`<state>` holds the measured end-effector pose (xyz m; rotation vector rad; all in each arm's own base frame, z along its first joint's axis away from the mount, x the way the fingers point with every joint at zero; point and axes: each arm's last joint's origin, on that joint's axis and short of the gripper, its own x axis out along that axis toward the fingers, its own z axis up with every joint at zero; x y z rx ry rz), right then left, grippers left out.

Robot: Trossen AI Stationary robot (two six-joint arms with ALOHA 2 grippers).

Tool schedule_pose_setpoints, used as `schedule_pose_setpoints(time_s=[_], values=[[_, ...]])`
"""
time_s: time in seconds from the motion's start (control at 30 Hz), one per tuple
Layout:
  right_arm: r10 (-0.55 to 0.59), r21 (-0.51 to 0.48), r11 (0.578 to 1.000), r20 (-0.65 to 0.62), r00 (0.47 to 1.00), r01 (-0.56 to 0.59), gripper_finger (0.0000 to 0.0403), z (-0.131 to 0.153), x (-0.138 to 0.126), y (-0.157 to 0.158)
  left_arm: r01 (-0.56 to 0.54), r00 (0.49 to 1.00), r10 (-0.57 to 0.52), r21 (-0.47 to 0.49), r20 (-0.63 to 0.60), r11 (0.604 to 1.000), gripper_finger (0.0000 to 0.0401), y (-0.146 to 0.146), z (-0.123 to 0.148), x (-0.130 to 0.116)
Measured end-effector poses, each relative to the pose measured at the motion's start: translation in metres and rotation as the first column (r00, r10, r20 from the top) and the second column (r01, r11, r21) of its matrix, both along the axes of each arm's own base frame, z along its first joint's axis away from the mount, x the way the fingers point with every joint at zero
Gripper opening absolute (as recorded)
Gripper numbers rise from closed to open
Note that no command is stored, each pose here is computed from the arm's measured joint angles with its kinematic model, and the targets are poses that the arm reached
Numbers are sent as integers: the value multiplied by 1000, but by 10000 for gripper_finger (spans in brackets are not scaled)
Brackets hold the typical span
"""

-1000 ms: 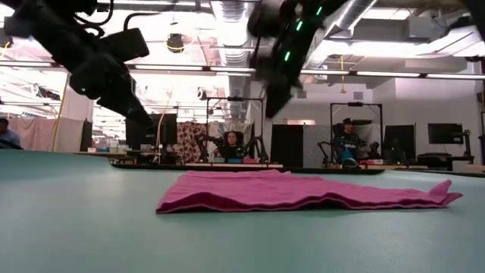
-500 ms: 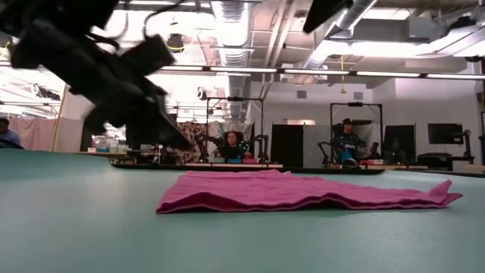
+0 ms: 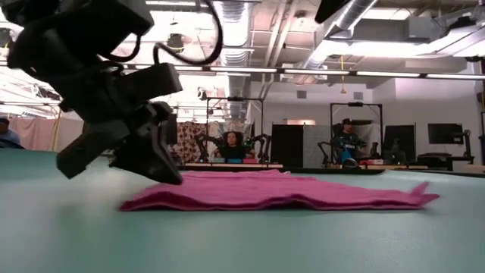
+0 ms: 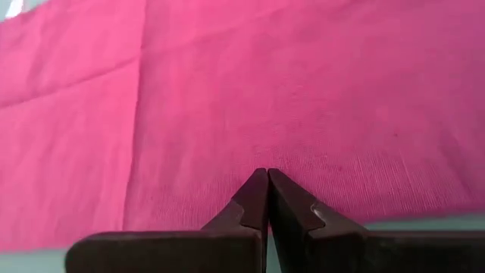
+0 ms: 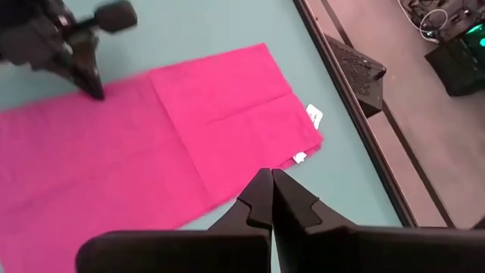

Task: Roll towel into tight, uniform cylinder
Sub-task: Roll the pink towel

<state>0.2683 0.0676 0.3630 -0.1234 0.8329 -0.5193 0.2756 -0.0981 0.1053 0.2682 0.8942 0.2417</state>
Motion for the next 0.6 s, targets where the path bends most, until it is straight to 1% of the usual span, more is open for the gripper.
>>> schedule_pose_setpoints(time_s=[0.17,0.2,0.23,0.33,0.43,0.5,0.57,0.6], values=[[-7,-41,999,-54,999,5,21,-18,17,5,-57,992,74,152,-107,987,0,11,11,-19],[-8,-45,999,-63,998,5,21,-22,20,6,-67,988,91,178,-126,982,0,14,12,-24],[-8,-48,999,-74,997,4,21,-26,23,7,-79,987,104,184,-126,980,0,15,16,-26],[15,-63,998,-97,995,-22,22,-36,31,12,-106,992,114,133,-61,986,0,15,30,-27],[96,-90,990,-85,992,-104,22,-43,38,25,-92,996,91,61,15,994,0,9,43,-27],[193,-111,974,-59,979,-199,22,-48,40,40,-64,994,62,27,90,998,0,2,52,-26],[323,-107,940,-26,946,-324,22,-57,40,58,-32,993,29,18,117,999,0,-4,59,-29],[372,-102,924,12,928,-369,21,-63,41,66,-22,992,20,15,123,1000,0,-7,62,-31]])
